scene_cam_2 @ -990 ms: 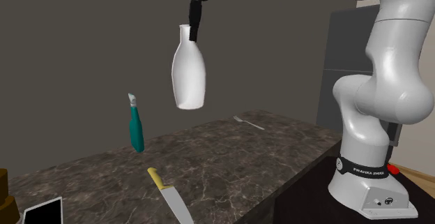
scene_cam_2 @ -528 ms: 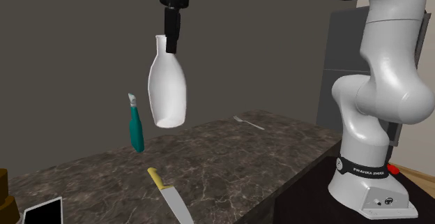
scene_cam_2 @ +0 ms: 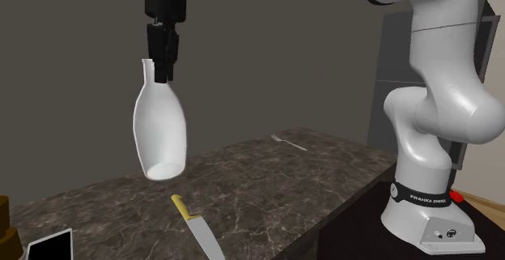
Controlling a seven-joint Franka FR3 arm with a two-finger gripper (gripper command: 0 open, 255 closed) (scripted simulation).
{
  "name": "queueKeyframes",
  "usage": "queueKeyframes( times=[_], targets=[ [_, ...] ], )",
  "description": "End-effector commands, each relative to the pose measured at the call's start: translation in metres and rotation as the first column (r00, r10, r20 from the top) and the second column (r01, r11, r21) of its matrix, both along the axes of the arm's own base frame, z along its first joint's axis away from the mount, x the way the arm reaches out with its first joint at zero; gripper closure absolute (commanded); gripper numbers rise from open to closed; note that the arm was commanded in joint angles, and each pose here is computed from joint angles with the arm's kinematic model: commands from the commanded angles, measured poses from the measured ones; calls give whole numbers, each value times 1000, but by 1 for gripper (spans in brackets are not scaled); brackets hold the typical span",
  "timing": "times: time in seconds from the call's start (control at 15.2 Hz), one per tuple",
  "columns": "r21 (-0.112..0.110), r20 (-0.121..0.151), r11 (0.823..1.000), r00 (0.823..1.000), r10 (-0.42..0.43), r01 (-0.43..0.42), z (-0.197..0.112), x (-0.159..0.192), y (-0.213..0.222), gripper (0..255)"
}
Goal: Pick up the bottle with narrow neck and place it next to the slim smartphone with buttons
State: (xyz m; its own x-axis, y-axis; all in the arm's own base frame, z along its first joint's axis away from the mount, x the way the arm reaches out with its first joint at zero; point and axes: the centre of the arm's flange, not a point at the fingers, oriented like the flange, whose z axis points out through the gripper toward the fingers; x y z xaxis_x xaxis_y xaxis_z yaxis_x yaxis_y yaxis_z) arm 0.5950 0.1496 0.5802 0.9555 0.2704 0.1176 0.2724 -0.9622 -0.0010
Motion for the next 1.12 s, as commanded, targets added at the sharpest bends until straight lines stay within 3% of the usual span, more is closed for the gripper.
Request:
queueKeyframes(
  times=[0.0, 0.92, 1.06],
  targets=[
    [1, 1, 1000, 1000, -1, 1, -12, 14, 21, 255],
    [1, 1, 1000, 1000, -1, 1, -84, 95, 169, 255],
    [1, 1, 1000, 1000, -1, 1, -95, 95, 169, 255]
  ],
)
